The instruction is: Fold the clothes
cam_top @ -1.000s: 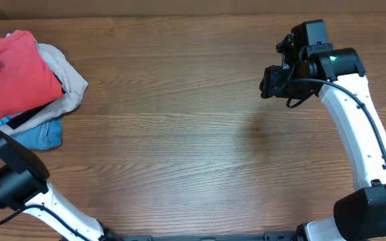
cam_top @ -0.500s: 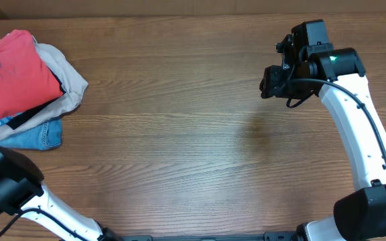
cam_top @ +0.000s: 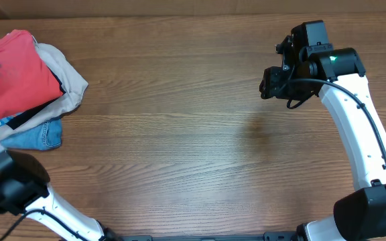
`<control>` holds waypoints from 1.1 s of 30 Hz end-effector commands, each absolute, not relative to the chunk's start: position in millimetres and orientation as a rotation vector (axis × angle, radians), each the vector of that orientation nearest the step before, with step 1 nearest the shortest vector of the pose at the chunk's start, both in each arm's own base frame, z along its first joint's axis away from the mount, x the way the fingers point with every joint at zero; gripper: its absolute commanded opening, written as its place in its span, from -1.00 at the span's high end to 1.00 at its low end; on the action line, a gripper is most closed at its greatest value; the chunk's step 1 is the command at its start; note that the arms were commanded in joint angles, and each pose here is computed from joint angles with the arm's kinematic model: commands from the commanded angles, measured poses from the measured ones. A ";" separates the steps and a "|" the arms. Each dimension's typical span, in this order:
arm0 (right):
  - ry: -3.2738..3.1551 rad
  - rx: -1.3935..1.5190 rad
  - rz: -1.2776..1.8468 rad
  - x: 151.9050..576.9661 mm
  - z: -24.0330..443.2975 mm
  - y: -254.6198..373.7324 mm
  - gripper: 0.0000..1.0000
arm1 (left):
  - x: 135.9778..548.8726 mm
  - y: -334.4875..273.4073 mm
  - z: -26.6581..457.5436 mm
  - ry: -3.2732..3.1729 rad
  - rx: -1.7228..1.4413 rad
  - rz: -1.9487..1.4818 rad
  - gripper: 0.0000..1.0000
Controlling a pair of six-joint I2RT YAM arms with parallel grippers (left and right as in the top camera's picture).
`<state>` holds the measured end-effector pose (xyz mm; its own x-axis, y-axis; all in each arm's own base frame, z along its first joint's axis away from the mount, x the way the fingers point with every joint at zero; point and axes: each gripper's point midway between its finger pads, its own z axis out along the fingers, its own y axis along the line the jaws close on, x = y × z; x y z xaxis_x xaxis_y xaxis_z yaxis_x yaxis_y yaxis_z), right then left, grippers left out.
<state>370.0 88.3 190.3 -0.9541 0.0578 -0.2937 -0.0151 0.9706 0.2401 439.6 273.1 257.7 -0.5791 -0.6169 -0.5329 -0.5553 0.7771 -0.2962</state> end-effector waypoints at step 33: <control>2.672 0.016 0.347 400.7 208.1 88.6 -1.00 | 445.0 -128.9 240.1 2.696 0.408 -0.288 -1.00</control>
<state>397.1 92.3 202.0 -0.9113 0.0599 -0.4073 -0.0490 0.9666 0.2517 448.8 -133.7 227.6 -0.8841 0.2470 -0.3967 0.3458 0.9168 -0.1997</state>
